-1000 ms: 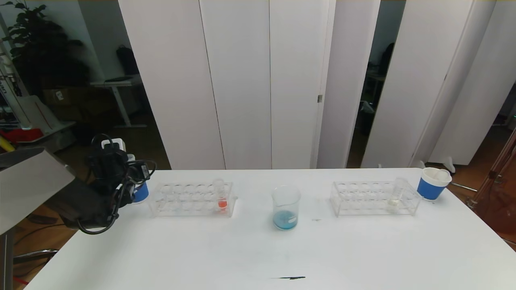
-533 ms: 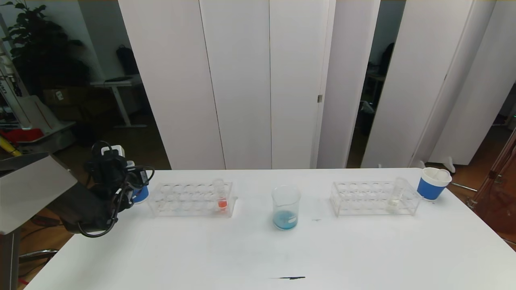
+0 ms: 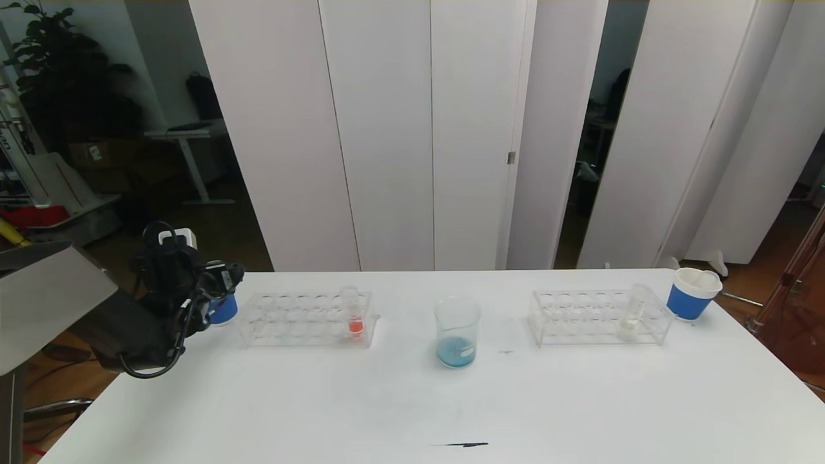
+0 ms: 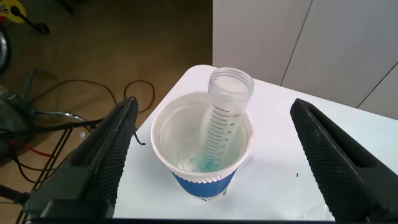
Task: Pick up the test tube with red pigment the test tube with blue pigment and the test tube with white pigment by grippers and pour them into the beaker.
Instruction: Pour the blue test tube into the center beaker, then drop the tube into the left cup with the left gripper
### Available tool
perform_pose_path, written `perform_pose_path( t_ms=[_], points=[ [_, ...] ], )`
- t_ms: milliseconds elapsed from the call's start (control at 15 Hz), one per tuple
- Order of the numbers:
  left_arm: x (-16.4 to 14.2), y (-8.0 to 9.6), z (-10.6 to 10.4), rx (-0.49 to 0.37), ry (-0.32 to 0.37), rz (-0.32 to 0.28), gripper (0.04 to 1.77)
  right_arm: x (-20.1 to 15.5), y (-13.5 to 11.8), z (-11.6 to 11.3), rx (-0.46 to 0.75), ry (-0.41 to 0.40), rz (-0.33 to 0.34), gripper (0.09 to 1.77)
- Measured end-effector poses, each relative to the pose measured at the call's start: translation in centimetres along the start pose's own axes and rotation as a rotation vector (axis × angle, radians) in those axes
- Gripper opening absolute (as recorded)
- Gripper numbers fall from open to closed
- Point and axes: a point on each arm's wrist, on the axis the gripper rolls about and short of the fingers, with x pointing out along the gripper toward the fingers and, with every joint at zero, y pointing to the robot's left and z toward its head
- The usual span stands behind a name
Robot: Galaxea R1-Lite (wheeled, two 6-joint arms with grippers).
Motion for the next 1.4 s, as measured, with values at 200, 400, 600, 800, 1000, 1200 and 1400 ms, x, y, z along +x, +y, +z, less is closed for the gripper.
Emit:
perform_pose_path(
  t_ms=[200,400,600,800,1000,1200,1400],
  points=[
    [-1.3,-0.2,1.9,0.003,-0.025,-0.012,1.75,0.0,0.0,0.0,0.000,0.000,0.000,1.75],
    [-4.3,-1.0,4.5,0.019,-0.034,-0.051,1.75,0.0,0.0,0.0,0.000,0.000,0.000,1.75],
    [-8.8,-1.9,7.1,0.039,-0.034,-0.115,1.75,0.0,0.0,0.0,0.000,0.000,0.000,1.75],
    [-14.5,-1.7,9.2,0.085,-0.022,-0.176,1.75,0.0,0.0,0.0,0.000,0.000,0.000,1.75],
    [-20.7,0.2,10.6,0.143,-0.011,-0.217,1.75,0.0,0.0,0.0,0.000,0.000,0.000,1.75],
    [-27.0,3.4,11.3,0.162,-0.011,-0.227,1.75,0.0,0.0,0.0,0.000,0.000,0.000,1.75],
    [-32.8,6.9,10.8,0.164,-0.020,-0.226,1.75,0.0,0.0,0.0,0.000,0.000,0.000,1.75]
  ],
)
